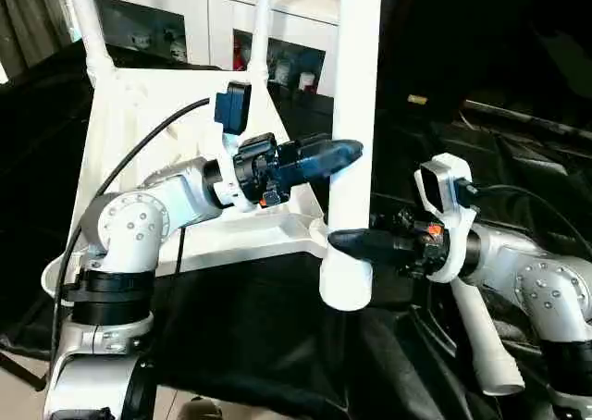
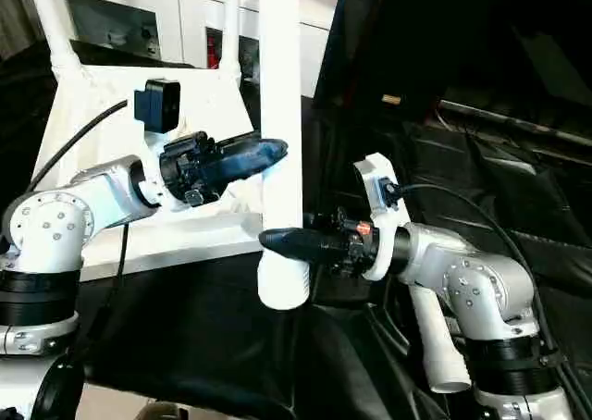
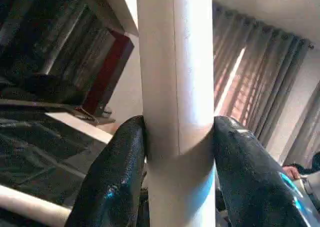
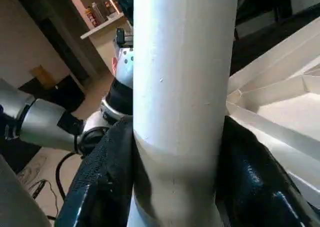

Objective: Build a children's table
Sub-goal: Insert table leg to table base

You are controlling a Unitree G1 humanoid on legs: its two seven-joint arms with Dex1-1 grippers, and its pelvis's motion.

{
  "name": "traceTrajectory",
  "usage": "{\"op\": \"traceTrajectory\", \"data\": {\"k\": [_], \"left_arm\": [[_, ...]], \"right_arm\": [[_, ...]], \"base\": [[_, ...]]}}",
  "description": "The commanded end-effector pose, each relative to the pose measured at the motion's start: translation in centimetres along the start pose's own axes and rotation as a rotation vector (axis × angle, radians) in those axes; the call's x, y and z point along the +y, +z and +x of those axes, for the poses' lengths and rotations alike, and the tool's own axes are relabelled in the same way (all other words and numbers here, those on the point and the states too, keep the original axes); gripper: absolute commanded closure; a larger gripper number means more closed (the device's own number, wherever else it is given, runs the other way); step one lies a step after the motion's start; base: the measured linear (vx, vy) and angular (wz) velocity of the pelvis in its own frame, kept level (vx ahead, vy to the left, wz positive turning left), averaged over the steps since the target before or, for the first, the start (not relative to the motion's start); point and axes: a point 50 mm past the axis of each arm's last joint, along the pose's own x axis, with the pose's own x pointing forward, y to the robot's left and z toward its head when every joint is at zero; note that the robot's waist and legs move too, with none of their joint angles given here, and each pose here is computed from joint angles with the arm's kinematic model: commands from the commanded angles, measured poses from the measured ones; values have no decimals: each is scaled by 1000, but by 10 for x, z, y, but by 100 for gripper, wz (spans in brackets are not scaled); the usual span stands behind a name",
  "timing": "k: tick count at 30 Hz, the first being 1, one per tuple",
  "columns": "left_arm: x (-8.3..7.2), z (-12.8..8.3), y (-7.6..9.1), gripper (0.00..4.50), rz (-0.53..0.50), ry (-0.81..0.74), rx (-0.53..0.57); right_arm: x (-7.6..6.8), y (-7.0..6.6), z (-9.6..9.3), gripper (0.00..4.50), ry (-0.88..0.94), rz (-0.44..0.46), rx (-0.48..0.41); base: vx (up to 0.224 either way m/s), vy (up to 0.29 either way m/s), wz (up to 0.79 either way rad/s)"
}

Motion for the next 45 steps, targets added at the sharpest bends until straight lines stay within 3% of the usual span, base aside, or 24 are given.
{"op": "traceTrajectory", "data": {"k": [1, 14, 23, 24, 25, 28, 32, 42, 43, 45], "left_arm": [[-2, 8, -3, 264, 5, -15, 56], [7, 9, -1, 267, -11, 41, -2], [15, 3, 6, 268, 59, 135, -43], [16, 2, 7, 268, 72, 150, -45], [19, 2, 9, 268, 116, 193, -37], [19, 3, 9, 268, 136, 203, -29], [19, 8, 11, 268, 183, 229, -25], [24, 9, 17, 268, 252, 294, -25], [24, 9, 17, 268, 253, 297, -26], [24, 9, 17, 268, 255, 292, -26]], "right_arm": [[8, 3, 3, 263, 57, -28, 20], [2, 4, 2, 263, -13, -90, 53], [-10, 11, 3, 263, -107, -160, 26], [-11, 12, 4, 207, -120, -164, 18], [-15, 16, 5, 193, -155, -163, -11], [-17, 18, 7, 175, -179, -170, -23], [-25, 22, 15, 148, -282, -249, -10], [-34, 24, 21, 147, -374, -275, -24], [-34, 23, 21, 175, -378, -274, -25], [-36, 21, 22, 182, -380, -276, -12]], "base": [[0, 0, 0], [0, 0, 0], [0, 0, 0], [0, 0, 0], [0, 0, 0], [0, 0, 0], [0, 0, 0], [0, 0, 0], [0, 0, 0], [0, 0, 0]]}}
